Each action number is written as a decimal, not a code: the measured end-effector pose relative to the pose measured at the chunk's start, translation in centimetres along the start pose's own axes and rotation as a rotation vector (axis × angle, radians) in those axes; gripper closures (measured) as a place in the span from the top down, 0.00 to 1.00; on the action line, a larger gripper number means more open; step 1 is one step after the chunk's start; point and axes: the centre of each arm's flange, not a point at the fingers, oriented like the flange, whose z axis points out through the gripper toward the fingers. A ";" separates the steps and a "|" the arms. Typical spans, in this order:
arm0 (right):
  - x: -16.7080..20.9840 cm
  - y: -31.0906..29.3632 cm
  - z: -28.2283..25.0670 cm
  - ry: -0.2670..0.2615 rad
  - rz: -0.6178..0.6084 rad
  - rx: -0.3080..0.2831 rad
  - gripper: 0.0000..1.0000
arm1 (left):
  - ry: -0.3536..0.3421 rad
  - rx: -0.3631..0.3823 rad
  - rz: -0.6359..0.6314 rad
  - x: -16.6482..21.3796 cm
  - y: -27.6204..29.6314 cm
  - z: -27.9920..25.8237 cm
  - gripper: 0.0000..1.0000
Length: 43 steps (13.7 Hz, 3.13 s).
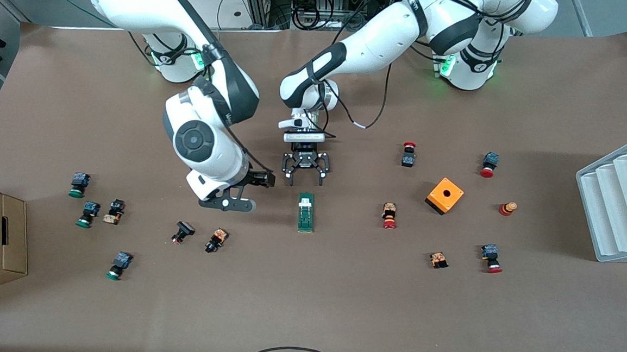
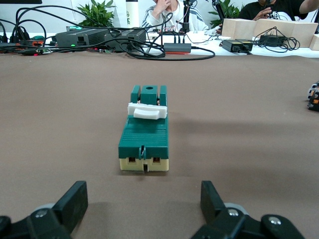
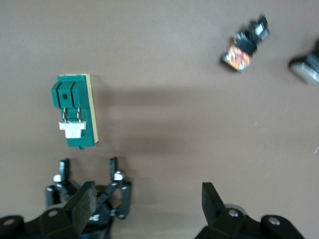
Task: Close load switch with both arms
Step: 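Swing the right gripper toward the switch while the left gripper hovers, then lower the right gripper onto the white handle of the switch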
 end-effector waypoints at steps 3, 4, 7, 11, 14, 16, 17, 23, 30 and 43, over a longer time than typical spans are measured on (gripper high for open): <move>-0.9 -3.1 1.5 0.055 -0.129 -0.027 0.95 | 0.001 0.000 -0.005 0.1 0.2 0.1 1.00; -1.2 -4.4 2.2 0.082 -0.169 -0.042 0.95 | 0.001 0.000 -0.006 0.1 0.2 0.1 1.00; -2.1 -7.2 4.6 0.165 -0.293 -0.118 0.95 | 0.001 0.001 -0.006 0.1 0.2 0.2 1.00; -2.1 -8.1 5.5 0.249 -0.417 -0.232 0.95 | 0.001 0.001 -0.006 0.1 0.2 0.2 1.00; -2.2 -8.6 5.7 0.285 -0.471 -0.256 0.95 | 0.001 0.001 -0.006 0.1 0.3 0.2 1.00; -2.5 -9.3 5.9 0.300 -0.527 -0.265 0.95 | 0.001 0.001 -0.006 0.1 0.3 0.2 1.00; -2.5 -9.5 6.0 0.309 -0.550 -0.270 0.95 | 0.001 0.001 -0.006 0.1 0.3 0.2 1.00; -2.3 -10.5 9.3 0.371 -0.703 -0.335 0.95 | 0.001 0.001 -0.006 0.1 0.3 0.2 1.00; -2.6 -11.2 11.5 0.391 -0.782 -0.361 0.92 | 0.001 0.001 -0.006 0.1 0.3 0.2 1.00; -5.0 -12.7 14.3 0.356 -0.833 -0.366 0.92 | 0.001 0.000 -0.006 0.0 0.3 0.2 1.00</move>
